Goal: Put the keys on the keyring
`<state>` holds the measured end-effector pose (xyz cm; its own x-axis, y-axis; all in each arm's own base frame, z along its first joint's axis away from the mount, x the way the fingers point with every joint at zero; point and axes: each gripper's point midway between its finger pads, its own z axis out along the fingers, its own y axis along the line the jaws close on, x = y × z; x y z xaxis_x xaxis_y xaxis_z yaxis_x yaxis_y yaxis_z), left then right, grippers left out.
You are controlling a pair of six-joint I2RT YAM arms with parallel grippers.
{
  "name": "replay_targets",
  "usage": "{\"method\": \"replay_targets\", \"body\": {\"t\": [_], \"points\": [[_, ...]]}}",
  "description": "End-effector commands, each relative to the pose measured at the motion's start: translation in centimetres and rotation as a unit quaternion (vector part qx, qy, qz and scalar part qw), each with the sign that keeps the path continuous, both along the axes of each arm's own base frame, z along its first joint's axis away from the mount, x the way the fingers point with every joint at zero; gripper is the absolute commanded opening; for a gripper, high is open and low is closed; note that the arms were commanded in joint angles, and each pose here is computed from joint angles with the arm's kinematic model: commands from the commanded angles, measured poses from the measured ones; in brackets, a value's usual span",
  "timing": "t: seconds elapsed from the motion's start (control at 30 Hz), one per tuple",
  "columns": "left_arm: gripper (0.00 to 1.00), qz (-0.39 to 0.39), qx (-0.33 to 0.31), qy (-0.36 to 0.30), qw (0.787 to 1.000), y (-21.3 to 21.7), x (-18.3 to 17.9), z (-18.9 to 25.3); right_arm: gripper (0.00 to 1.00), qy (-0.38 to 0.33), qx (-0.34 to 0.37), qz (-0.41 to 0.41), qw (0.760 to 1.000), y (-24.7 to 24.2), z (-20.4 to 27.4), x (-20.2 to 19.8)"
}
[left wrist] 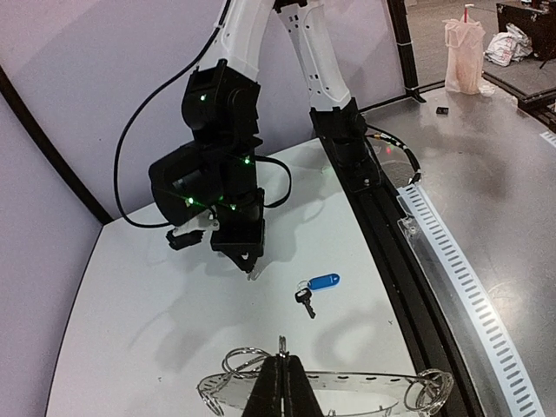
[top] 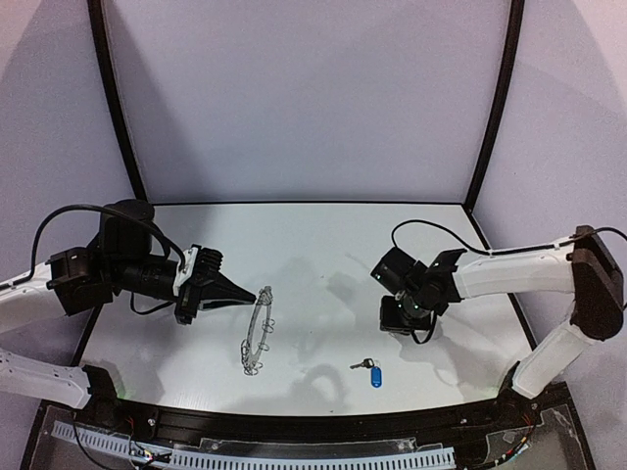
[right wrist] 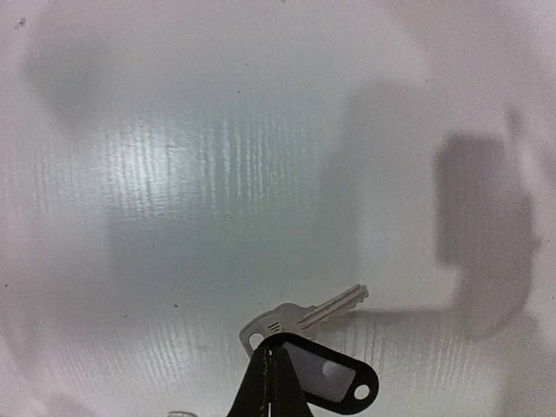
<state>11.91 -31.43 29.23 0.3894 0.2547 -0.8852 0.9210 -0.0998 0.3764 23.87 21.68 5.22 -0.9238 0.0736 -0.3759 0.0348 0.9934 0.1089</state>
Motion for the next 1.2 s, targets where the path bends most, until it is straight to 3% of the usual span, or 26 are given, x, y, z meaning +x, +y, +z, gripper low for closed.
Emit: {"method": "replay_targets", "body": {"t": [0.0,0.2,0.33,0.4,0.53,0.73,0.8,0.97,1.17], "points": [[0.01,-0.012,-0.012,0.003,1.000,-0.1,-0.5,0.4,0.00,-0.077,0.018,0.101,0.992,1.1,3.8,0.6],[0.01,-0.018,-0.016,0.006,1.000,-0.3,-0.6,0.7,0.00,-0.153,0.094,0.242,0.954,3.7,9.6,-0.8],[0.01,-0.024,-0.020,0.005,0.999,-0.6,-0.6,0.9,0.00,-0.227,0.157,0.334,0.901,5.4,14.1,-2.6],[0.01,-0.030,-0.023,0.005,0.999,-0.8,-0.6,1.2,0.00,-0.274,0.193,0.392,0.856,6.3,16.9,-4.2],[0.01,-0.039,-0.020,0.011,0.999,-1.5,-0.4,1.3,0.00,-0.378,0.237,0.507,0.737,7.3,21.8,-8.1],[0.01,-0.054,-0.026,-0.003,0.998,-2.0,-0.4,2.1,0.00,-0.459,0.172,0.607,0.626,7.3,23.9,-10.2],[0.01,-0.059,-0.026,-0.004,0.998,-2.2,-0.4,2.3,0.00,-0.448,0.133,0.659,0.590,7.1,24.4,-11.2],[0.01,-0.071,-0.032,-0.016,0.997,-2.5,-0.4,3.1,0.00,-0.481,0.028,0.640,0.599,6.5,26.5,-8.0],[0.01,-0.094,-0.060,-0.028,0.993,-2.8,-1.0,4.5,0.00,-0.535,0.089,0.664,0.514,8.2,28.2,-10.5]]}}
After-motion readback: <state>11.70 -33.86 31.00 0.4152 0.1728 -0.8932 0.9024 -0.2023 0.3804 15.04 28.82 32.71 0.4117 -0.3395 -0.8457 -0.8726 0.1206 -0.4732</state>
